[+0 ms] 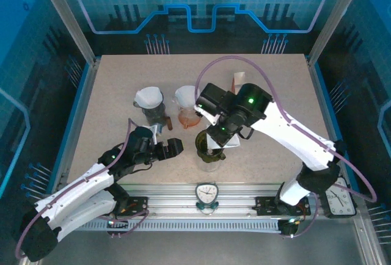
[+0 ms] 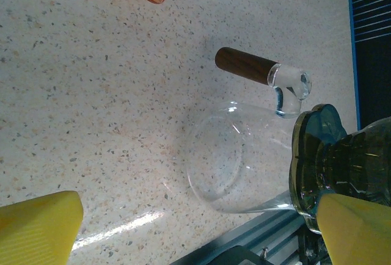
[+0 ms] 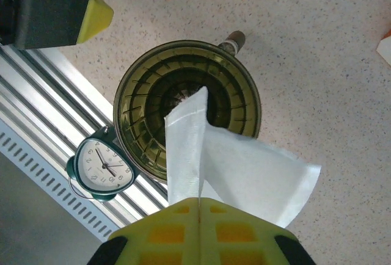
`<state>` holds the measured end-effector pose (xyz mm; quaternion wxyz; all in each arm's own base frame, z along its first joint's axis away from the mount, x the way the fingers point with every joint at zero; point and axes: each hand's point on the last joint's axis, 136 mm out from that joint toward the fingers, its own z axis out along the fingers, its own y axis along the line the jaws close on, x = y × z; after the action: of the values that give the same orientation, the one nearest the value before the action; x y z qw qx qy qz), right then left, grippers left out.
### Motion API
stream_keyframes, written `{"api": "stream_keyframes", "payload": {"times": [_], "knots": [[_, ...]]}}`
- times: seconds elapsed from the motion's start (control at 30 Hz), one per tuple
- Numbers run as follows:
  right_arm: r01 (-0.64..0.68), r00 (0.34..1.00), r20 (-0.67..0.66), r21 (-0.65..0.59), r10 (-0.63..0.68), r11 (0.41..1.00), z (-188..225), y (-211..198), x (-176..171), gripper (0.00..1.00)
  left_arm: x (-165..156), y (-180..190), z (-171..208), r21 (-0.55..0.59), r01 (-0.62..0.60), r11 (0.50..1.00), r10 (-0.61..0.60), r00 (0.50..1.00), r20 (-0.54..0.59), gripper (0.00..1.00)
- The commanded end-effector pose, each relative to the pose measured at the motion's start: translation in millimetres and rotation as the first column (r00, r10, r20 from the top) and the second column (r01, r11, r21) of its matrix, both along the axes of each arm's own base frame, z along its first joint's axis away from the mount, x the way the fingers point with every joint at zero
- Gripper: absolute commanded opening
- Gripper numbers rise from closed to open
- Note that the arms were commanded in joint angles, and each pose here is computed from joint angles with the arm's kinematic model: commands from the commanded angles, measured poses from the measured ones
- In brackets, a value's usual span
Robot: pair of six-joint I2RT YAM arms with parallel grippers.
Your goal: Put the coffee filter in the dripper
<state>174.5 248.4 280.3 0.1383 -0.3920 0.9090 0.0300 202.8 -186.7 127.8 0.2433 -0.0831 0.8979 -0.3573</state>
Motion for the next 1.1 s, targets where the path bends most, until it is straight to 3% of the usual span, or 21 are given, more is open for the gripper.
{"api": "stream_keyframes", "payload": {"times": [0.0,0.3,0.73,1.07], "knots": [[-0.070,0.997,-0.016,-0.051,0.069,0.996,-4.8,7.4,-6.2,0.00,3.1,-4.1,14.7,-0.016,0.029,0.999,-0.029,0.999,0.039,0.99],[-0.105,0.994,-0.037,-0.070,0.103,0.992,-27.5,24.4,-4.7,0.00,3.3,-5.1,14.2,-0.021,0.032,0.999,-0.031,0.999,0.040,0.99],[-0.062,0.996,-0.069,0.018,0.063,0.998,-56.7,34.1,5.1,0.00,3.3,-8.1,18.6,-0.037,0.040,0.999,-0.038,0.999,0.039,0.99],[-0.038,0.999,0.022,0.120,0.036,0.992,-30.2,26.7,6.2,0.48,3.2,-18.8,42.9,-0.097,0.085,0.992,-0.078,0.994,0.076,0.99]]}}
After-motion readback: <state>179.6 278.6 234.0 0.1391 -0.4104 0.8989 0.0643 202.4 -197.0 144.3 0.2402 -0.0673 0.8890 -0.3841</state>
